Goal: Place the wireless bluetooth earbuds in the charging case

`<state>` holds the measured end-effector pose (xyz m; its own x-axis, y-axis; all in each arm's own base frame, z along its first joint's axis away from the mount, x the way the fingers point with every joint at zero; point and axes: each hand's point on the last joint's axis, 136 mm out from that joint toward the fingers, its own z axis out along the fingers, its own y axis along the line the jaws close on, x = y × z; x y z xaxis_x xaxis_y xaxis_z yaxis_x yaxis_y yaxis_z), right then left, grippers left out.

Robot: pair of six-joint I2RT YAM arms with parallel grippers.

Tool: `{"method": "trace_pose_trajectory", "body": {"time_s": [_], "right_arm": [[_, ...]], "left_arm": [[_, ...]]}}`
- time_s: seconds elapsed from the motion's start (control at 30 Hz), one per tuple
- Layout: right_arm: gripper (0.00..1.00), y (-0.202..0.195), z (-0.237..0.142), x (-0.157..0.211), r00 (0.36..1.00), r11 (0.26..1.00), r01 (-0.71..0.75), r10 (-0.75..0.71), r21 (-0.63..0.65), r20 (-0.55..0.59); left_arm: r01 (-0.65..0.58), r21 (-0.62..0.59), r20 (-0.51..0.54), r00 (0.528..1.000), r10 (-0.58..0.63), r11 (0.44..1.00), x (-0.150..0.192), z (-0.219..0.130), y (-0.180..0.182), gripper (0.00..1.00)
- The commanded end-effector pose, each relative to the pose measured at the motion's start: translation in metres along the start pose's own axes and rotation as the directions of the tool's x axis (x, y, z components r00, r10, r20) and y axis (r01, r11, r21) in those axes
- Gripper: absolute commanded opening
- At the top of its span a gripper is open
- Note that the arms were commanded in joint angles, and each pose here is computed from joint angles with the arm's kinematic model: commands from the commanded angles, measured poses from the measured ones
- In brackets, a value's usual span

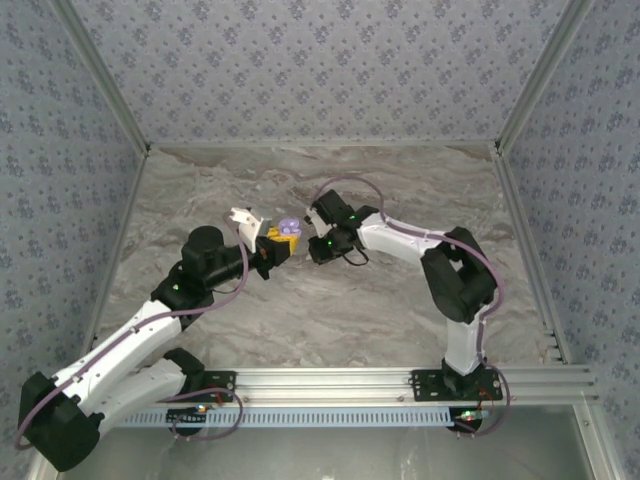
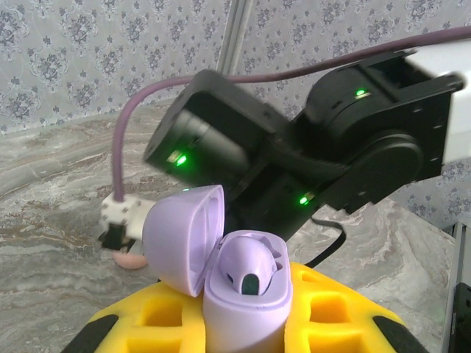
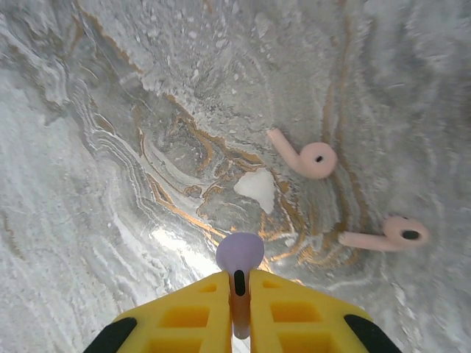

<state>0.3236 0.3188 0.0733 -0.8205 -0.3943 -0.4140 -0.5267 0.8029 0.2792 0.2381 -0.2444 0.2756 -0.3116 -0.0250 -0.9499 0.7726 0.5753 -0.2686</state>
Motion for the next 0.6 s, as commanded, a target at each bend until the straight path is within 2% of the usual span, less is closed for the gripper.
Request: {"method": "trace_pose_trajectory", "body": {"time_s": [0.0, 0.1, 0.37, 0.57], "right_arm": [[0.14, -0.011, -0.016, -0.003, 0.997, 0.998, -0.056, 0.056, 0.004, 0.057], [0.13, -0.028, -0.026, 0.002, 0.992, 0.995, -0.096, 0.093, 0.037, 0.083], [0.13, -0.080, -0.039, 0.049, 0.977, 0.964, -0.210, 0.201, 0.163, 0.072], [0.13, -0.096, -0.031, 0.076, 0.970, 0.946, -0.243, 0.243, 0.213, 0.026]], "left_arm": [[-0.009, -0.002, 0.037, 0.999, 0.009, 1.000, -0.011, 0.000, 0.000, 0.01], [-0.007, 0.001, 0.037, 0.999, 0.007, 1.000, -0.011, 0.001, 0.000, 0.01], [-0.004, 0.010, 0.034, 0.999, 0.003, 1.000, -0.011, 0.006, 0.000, 0.01], [0.001, 0.019, 0.028, 1.000, -0.002, 1.000, -0.010, 0.010, 0.000, 0.01]]}}
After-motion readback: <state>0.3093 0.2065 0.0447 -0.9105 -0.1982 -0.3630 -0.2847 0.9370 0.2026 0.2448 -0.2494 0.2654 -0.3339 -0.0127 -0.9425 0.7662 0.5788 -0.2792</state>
